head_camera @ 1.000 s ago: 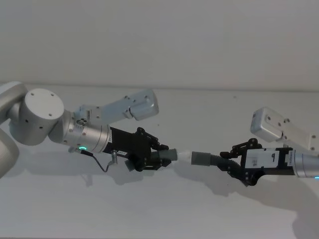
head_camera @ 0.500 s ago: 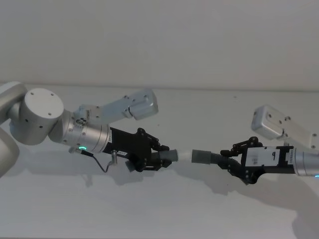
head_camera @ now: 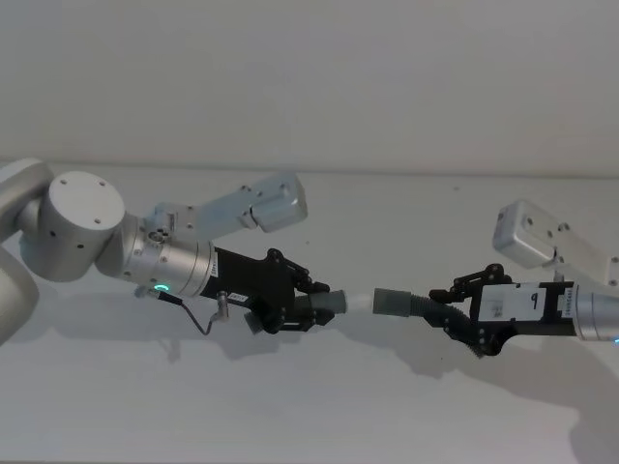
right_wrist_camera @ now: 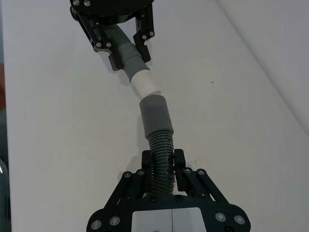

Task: Use both hands to pick up one end of the pipe from the table, align the ends, and insert them.

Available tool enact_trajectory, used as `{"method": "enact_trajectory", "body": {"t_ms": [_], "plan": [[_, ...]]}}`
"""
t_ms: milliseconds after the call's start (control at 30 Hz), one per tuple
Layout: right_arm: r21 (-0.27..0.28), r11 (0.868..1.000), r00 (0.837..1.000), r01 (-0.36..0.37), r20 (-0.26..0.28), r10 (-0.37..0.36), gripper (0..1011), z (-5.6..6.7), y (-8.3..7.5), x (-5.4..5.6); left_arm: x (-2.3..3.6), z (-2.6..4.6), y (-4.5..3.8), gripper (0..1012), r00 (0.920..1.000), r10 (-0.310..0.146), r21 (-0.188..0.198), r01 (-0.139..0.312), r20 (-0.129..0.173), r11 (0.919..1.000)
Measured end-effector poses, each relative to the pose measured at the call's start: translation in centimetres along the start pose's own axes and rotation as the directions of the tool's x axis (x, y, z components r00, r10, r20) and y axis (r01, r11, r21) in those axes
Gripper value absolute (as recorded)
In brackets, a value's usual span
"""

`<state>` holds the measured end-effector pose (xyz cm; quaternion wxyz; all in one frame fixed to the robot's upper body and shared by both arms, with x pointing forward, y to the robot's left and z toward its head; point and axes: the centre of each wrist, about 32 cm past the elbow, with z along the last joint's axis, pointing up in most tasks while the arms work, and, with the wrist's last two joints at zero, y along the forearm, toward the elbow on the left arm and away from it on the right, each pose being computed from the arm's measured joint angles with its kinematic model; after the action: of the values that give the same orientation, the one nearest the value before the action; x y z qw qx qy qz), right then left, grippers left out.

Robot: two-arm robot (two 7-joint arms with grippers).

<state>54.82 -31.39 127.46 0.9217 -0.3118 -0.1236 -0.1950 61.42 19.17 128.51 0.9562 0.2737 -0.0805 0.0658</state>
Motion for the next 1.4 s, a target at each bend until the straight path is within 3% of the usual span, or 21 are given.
{"method": "enact_trajectory", "body": {"t_ms": [700,1400], "plan": [[0.017,1.0,1.0,-0.019,0.003,0.018,274,-0.18,0.02,-0.14,-0.24,0.34,-0.16,360,1.0,-0.003,-0.024,0.003,-0.001,0.9997],[0.032,0.999,1.0,-0.018,-0.017,0.018,273,-0.41,0.02,0.22,-0.58,0.77,-0.28,360,0.9997,-0.018,-0.003,0.018,0.018,0.9998]]}}
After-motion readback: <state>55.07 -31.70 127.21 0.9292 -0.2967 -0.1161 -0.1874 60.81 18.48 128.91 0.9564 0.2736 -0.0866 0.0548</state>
